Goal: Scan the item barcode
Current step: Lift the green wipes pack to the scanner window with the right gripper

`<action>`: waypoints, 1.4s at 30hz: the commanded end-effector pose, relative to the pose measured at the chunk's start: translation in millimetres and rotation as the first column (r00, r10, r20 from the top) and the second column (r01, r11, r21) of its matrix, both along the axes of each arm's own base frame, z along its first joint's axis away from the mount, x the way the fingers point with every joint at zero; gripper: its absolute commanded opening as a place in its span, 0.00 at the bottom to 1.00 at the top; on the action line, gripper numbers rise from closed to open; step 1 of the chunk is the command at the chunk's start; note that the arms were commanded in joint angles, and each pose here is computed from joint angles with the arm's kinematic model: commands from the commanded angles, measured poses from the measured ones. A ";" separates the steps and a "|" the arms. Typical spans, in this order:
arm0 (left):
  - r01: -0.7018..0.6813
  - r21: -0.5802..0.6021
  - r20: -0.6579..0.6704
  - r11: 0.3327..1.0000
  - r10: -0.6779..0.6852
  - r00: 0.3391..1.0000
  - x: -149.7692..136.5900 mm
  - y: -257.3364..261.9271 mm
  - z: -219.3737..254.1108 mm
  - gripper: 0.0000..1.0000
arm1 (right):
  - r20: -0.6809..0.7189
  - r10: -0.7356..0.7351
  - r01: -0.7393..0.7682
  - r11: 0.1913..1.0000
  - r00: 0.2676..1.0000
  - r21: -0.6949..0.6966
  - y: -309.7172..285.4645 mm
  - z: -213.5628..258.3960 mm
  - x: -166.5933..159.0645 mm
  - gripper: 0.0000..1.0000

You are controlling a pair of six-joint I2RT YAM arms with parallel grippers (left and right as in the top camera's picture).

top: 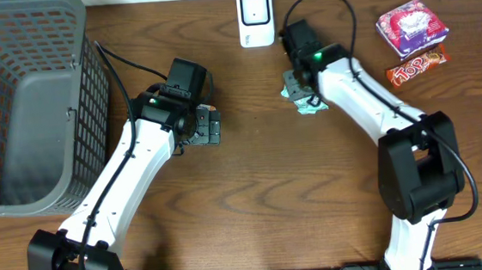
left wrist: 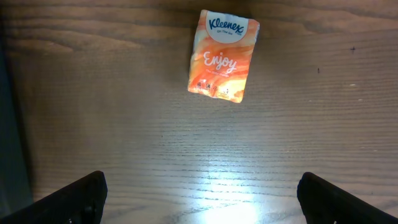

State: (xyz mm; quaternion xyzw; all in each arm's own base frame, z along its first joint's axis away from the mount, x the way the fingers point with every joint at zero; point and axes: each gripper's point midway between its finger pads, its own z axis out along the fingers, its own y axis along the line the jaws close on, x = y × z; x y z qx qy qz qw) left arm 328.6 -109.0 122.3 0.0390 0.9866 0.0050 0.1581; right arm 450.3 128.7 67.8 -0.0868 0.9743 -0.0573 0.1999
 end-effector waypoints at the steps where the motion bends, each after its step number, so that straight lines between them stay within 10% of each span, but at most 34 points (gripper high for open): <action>1: -0.008 -0.002 0.003 1.000 0.008 1.000 0.6 -0.5 1.6 0.98 | -0.050 0.041 -0.038 0.998 0.998 0.055 -4.3 -9.4 -7.4 0.50; 11: -0.008 -0.002 0.003 1.000 0.008 1.000 0.5 -0.4 1.6 0.98 | -0.080 0.054 -0.047 0.995 0.995 0.084 -3.9 -51.5 -27.2 0.44; 19: -0.008 -0.002 0.003 1.000 0.008 1.000 0.5 -0.5 1.6 0.98 | -0.027 0.038 -0.035 0.991 0.999 0.126 4.4 -38.7 -14.4 0.02; 34: -0.008 -0.002 0.003 1.000 0.008 1.000 0.5 -0.5 1.6 0.98 | 0.573 -0.077 -0.174 0.912 0.816 0.371 85.0 135.2 110.9 0.01; 42: -0.008 -0.001 0.003 1.000 0.008 1.000 0.5 -0.4 1.6 0.98 | 0.646 -0.231 -0.108 0.891 0.727 0.441 95.8 116.5 145.0 0.01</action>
